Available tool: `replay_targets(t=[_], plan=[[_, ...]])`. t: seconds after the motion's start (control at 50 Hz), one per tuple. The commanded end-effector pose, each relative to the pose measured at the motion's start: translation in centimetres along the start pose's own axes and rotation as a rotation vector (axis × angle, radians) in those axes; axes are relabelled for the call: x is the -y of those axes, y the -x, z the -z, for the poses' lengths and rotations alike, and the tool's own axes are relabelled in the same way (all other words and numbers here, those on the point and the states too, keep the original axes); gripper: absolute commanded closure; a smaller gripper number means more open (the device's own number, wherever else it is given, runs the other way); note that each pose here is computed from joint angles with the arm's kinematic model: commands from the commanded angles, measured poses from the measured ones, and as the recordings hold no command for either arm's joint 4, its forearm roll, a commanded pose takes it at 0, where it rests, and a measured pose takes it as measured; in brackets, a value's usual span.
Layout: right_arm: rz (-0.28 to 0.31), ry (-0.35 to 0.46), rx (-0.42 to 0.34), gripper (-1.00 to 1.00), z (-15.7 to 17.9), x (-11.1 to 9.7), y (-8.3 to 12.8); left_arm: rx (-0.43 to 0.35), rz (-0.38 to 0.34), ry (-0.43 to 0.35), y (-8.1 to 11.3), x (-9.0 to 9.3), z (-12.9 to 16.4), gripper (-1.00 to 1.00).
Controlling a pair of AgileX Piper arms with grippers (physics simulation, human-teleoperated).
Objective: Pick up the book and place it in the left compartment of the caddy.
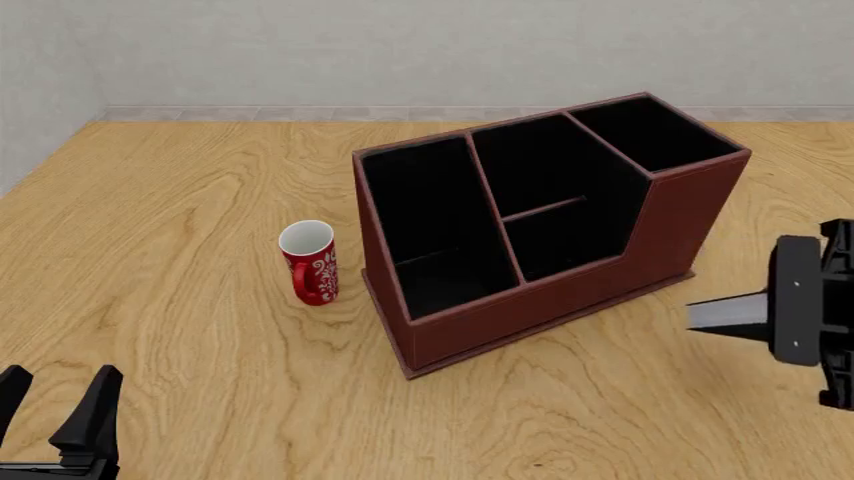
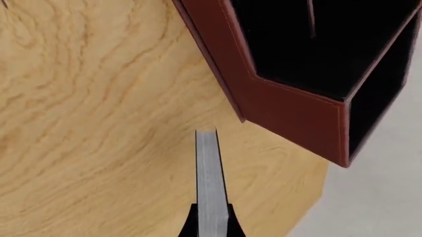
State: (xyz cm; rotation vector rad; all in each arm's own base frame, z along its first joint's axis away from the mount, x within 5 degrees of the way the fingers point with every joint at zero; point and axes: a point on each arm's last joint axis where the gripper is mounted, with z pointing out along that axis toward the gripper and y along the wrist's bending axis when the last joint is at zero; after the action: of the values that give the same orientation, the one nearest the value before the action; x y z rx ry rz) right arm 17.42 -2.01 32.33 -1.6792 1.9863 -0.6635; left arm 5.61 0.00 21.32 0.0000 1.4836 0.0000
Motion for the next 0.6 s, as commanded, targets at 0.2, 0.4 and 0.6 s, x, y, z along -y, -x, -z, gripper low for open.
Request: replay_targets(t=[0.2,0.4,0.6], plan=[[-0.131,-0.070,0.095,1.00,9.0,-1.4,1.3,0.000,0.000,0.000,0.0,0.0,0.0,-1.00],[-0.215,-0.083,0.180,1.00,11.4,-1.3,2.2,0.000,0.000,0.000,0.0,0.0,0.0,-1.00],[-0.307,-0.076,0.265,1.00,12.5,0.1,3.4,0.000,0.000,0.000,0.0,0.0,0.0,-1.00]])
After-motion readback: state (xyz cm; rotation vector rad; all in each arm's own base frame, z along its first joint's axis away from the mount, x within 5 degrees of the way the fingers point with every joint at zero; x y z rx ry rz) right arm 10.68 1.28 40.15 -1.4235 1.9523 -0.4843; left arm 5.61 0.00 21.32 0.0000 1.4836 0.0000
